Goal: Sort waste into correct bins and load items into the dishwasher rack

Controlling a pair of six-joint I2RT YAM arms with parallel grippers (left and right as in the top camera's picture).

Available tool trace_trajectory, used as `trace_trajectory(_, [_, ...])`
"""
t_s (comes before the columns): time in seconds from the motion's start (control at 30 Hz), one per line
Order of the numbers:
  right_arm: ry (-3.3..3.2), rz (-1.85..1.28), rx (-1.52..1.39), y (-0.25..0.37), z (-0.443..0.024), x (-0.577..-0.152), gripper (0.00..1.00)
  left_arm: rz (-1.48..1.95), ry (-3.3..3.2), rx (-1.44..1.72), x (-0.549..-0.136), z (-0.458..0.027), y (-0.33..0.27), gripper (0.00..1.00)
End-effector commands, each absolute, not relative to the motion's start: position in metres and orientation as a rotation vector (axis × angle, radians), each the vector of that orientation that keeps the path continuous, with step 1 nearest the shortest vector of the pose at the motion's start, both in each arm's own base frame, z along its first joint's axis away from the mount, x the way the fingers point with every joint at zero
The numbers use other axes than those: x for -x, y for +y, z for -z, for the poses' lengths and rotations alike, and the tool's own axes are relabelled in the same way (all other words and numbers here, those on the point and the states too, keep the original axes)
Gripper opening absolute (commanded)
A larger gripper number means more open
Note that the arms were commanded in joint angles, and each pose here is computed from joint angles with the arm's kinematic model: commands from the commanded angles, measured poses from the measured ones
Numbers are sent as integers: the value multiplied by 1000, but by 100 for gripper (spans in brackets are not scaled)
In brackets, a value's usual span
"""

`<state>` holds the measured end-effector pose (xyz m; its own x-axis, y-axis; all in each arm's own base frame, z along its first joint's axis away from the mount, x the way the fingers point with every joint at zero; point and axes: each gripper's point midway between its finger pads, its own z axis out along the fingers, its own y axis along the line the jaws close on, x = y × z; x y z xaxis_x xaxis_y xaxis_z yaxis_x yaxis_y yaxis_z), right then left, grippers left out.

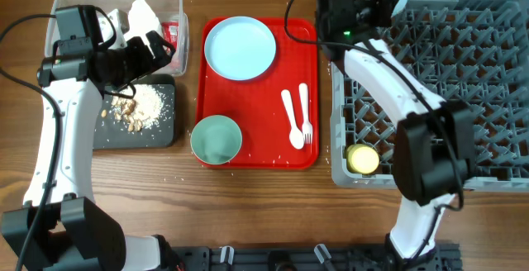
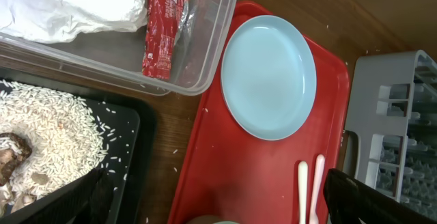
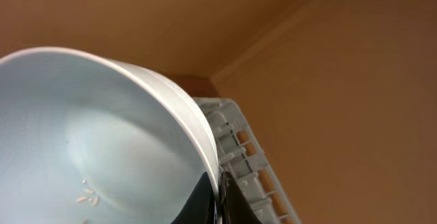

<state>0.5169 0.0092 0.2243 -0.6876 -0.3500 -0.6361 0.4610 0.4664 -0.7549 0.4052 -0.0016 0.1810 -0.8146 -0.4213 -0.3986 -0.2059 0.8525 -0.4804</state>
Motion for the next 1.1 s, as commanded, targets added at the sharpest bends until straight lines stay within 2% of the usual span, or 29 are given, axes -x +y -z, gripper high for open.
trace_trajectory(0.0, [1974,1452,20,4,-203,-519,4,561,2511,436,-407,-186,1,100])
trace_trajectory(0.57, [2044,1467,122,3,-177,-520,5,561,2511,436,-407,-186,1,100])
trace_trajectory(0.7, [2067,1462,177,8,-171,-519,19,561,2511,436,-407,-186,1,100])
trace_trajectory(1.07, [2043,1403,272,51,-169,-517,30,561,2511,436,-407,-186,1,100])
